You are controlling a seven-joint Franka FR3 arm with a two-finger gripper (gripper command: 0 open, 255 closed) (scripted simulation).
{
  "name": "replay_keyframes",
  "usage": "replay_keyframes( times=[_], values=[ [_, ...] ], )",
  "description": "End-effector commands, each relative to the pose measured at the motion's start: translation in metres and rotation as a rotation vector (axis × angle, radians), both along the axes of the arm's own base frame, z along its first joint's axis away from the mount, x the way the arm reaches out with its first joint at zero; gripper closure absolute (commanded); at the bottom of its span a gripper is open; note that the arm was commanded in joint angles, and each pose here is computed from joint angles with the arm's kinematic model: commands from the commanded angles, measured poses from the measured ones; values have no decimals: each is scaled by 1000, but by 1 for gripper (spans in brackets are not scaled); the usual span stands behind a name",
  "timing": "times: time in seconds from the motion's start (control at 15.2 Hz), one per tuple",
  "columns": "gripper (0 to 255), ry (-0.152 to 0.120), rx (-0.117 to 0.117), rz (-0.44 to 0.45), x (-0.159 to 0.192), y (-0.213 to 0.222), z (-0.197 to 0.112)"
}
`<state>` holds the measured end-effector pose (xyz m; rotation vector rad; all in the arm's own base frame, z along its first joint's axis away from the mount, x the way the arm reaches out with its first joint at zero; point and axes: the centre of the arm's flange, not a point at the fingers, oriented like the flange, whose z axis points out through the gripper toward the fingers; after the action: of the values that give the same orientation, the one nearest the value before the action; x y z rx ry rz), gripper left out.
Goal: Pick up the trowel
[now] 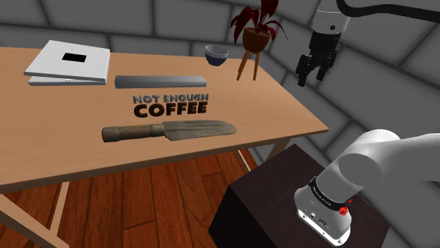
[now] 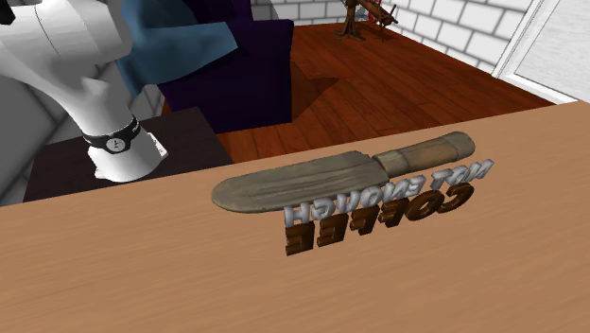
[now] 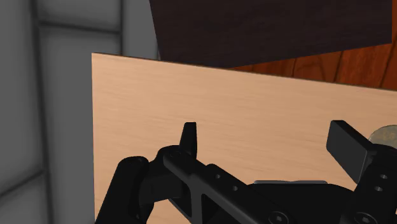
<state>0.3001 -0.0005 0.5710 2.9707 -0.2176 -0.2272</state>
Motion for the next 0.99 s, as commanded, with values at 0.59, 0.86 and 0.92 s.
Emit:
replay_keyframes(
  times=[0.59,0.86,0.92],
  values=[
    [0,-45,25,274,77,60,-47],
    [0,-65,36,395,106,94,-67],
    [0,-70,38,426,113,103,-71]
  ],
)
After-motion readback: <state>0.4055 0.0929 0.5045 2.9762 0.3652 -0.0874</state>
